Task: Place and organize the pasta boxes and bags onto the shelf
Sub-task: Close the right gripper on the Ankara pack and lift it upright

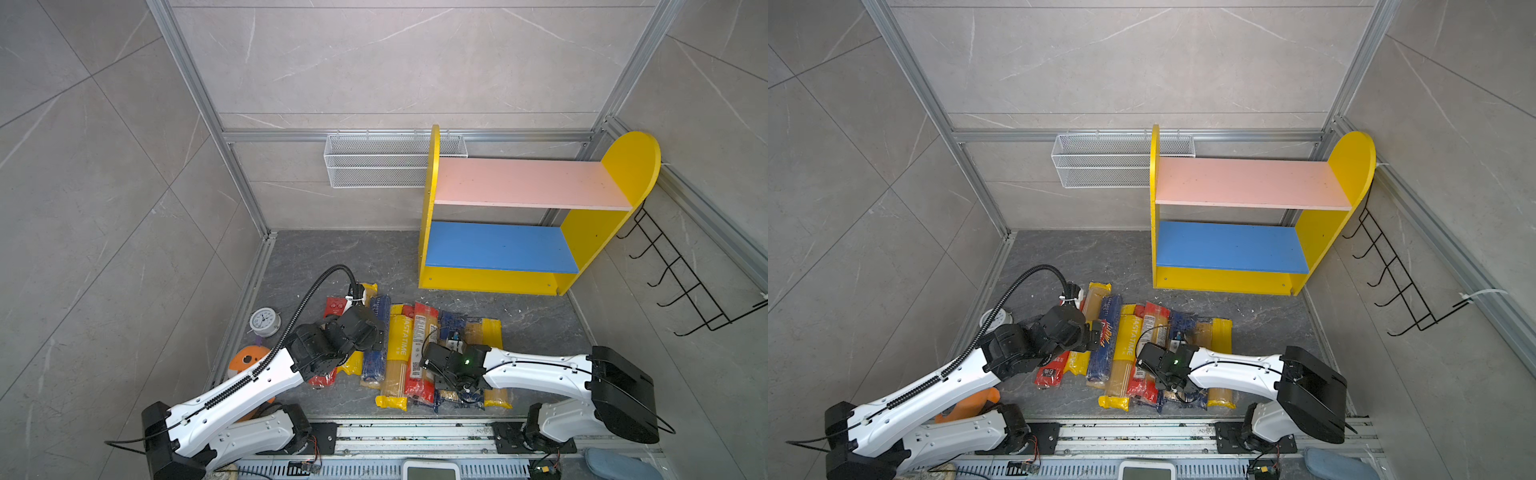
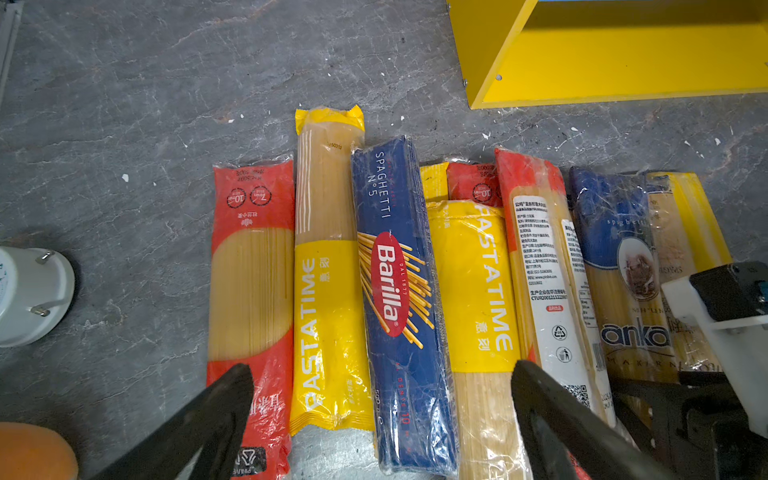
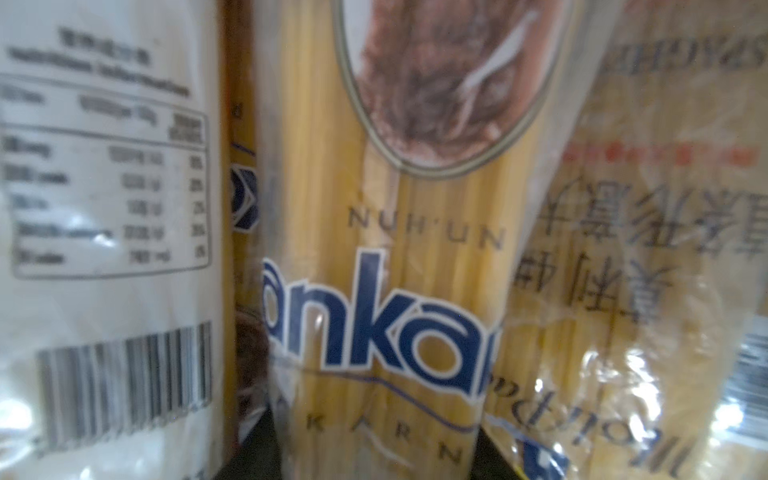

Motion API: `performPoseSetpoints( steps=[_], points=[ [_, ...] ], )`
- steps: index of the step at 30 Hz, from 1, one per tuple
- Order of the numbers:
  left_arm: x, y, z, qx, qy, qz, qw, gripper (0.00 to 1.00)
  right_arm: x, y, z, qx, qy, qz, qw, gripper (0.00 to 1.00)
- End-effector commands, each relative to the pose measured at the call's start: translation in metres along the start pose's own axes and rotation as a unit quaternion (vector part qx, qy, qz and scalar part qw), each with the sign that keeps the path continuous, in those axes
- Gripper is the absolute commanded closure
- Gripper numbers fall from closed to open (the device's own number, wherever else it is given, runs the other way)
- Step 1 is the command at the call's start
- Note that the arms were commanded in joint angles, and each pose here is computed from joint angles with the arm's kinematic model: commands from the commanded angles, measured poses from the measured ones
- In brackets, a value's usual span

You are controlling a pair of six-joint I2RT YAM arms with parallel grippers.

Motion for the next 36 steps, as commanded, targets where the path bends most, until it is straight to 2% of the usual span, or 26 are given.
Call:
performPoseSetpoints(
  steps=[1,3,5,6,8,19,24,36],
  points=[
    [-0.003,0.006,0.011,-0.011,0.000,-0.014,1.000,0.00,-0.019,-0.028,-0.013,0.046,0.006,-0.046,0.998,0.56],
    [-0.004,0.005,0.012,-0.012,-0.001,-0.016,1.000,0.00,-0.021,-0.028,-0.012,0.050,0.001,-0.038,0.998,0.61],
    [-0.005,0.004,0.014,-0.013,-0.003,-0.017,1.000,0.00,-0.022,-0.028,-0.011,0.057,-0.007,-0.025,0.998,0.70],
    [-0.006,0.004,0.015,-0.013,-0.004,-0.017,1.000,0.00,-0.023,-0.028,-0.010,0.061,-0.010,-0.017,0.998,0.77],
    [-0.007,0.004,0.017,-0.012,-0.007,-0.018,1.000,0.00,-0.025,-0.028,-0.008,0.068,-0.018,-0.006,0.997,1.00],
    [-0.012,0.003,0.031,-0.008,-0.016,-0.019,1.000,0.00,-0.011,0.017,0.007,0.058,-0.013,0.093,0.994,1.00],
    [-0.014,0.001,0.038,-0.007,-0.015,-0.023,1.000,0.00,-0.008,0.043,0.014,0.051,-0.019,0.154,0.987,1.00],
    [-0.012,0.005,0.048,-0.014,-0.003,-0.055,0.998,0.00,-0.004,0.093,0.027,0.035,-0.018,0.245,0.969,1.00]
  ],
)
Point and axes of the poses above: each gripper's point midway between its finger pads, its own y axis back along the fingers, its own x axis along the line the jaws close on, z = x × y, the point moved 10 cm from there along y, back along the fingers, and after that the axes turned 14 degrees about -y, right-handed, at the moved point
